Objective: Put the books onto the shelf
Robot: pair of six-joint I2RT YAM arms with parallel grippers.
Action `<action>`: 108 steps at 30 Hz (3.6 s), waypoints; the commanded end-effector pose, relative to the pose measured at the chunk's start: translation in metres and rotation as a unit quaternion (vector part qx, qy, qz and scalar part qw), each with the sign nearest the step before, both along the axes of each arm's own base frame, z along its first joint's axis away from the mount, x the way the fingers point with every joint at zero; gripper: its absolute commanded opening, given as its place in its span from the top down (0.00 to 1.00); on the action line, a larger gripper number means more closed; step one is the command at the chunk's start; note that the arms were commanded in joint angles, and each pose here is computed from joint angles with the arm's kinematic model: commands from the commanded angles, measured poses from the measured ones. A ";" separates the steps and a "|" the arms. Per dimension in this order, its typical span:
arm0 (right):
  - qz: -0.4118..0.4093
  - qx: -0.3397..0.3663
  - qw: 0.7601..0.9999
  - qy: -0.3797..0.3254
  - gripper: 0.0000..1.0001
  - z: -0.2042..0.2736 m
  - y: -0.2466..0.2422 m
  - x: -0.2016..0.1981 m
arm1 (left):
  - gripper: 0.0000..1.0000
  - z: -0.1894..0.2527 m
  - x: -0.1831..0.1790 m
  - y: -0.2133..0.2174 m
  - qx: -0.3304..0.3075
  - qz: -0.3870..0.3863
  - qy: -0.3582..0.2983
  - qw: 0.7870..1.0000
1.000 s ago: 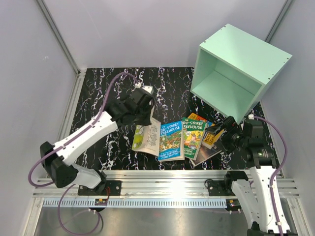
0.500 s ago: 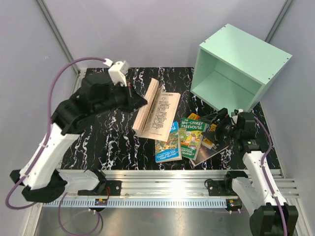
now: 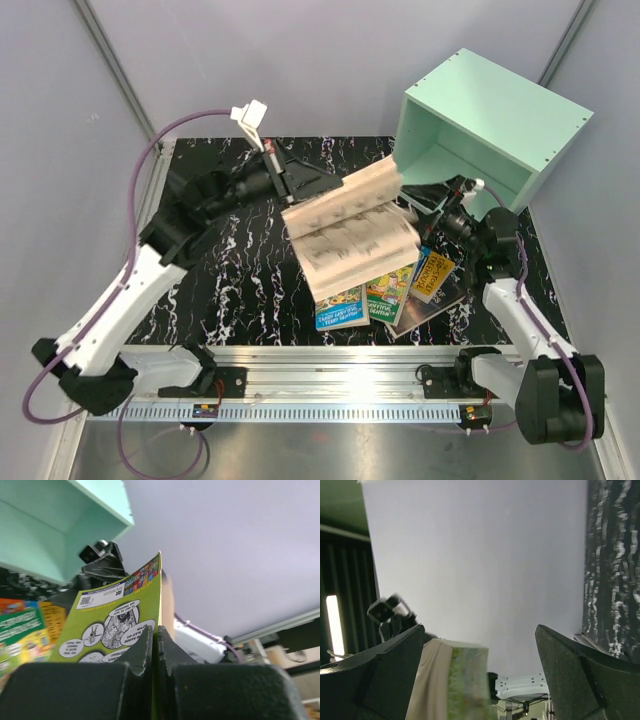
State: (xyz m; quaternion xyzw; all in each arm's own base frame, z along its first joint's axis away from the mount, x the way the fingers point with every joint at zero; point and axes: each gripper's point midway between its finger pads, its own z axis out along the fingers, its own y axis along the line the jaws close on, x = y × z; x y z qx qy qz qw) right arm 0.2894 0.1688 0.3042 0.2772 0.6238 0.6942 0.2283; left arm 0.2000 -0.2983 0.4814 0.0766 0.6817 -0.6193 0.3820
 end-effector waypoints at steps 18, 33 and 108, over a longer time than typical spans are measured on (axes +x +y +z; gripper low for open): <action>0.056 -0.036 0.998 -0.007 0.00 -0.015 0.034 -0.029 | 1.00 -0.156 0.027 -0.033 0.104 -0.006 0.087 0.991; 0.190 -0.412 0.890 0.051 0.00 -0.086 0.071 -0.053 | 0.01 -0.290 -0.001 0.183 0.372 0.327 0.267 0.827; 0.406 -0.259 0.876 0.030 1.00 -0.101 0.260 -0.066 | 0.05 -0.312 0.017 0.195 0.274 0.370 0.310 0.832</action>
